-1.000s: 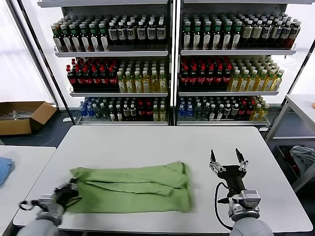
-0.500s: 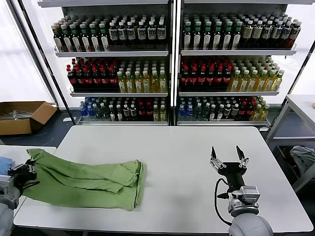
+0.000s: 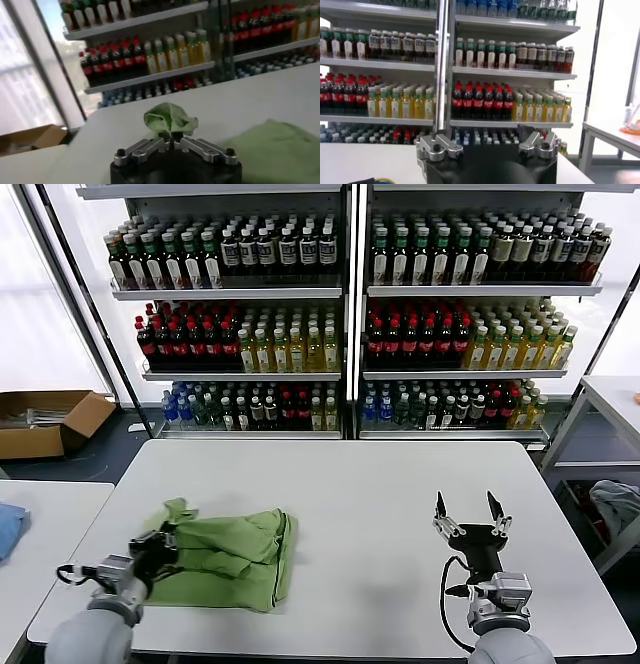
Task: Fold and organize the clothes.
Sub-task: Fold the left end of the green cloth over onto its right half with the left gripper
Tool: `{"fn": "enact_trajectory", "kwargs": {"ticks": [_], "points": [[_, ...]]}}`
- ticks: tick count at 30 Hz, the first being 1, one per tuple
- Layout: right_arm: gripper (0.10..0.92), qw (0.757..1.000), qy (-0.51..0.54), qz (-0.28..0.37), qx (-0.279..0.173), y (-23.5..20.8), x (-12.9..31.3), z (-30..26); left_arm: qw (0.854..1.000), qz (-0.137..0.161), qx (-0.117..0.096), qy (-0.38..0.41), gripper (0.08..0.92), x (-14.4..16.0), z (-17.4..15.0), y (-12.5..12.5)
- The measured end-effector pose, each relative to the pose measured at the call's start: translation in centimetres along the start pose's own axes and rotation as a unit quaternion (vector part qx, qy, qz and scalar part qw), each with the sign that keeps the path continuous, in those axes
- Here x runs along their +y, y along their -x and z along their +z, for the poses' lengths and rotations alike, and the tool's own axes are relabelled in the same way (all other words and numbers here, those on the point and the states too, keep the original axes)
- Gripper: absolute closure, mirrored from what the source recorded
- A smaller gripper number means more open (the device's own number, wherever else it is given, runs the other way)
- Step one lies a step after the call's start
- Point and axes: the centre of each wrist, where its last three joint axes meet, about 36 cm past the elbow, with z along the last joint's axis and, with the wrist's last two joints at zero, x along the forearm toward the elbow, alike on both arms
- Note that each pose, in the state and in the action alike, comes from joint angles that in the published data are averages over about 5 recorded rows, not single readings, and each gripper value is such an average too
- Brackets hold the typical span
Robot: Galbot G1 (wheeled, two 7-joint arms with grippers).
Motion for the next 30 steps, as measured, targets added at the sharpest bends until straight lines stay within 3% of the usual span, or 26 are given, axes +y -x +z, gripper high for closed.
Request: {"fn": "enact_trajectory", "kwargs": {"ticks": [8, 21, 24, 30], "points": [[0.200, 1.000, -0.001, 0.004, 0.009, -0.7, 0.1, 0.8, 0.998, 0.054, -0.006, -0.012, 0.910, -5.1, -1.2, -0.1], [0.200, 1.000, -0.002, 0.002, 0.023, -1.0, 0.5, 1.7, 0.994, 0.102, 0.000, -0.031, 0.906, -8.9, -1.3, 1.4], [0.200, 1.000, -0.002, 0.001, 0.024, -1.1, 0.5, 1.8, 0.994, 0.107, 0.004, -0.037, 0.861, -9.4, -1.0, 2.2], [0.200, 1.000, -0.003, 0.000, 0.025, -1.3, 0.5, 1.9, 0.992, 0.113, 0.010, -0.059, 0.693, -10.6, 0.1, 4.0]]}}
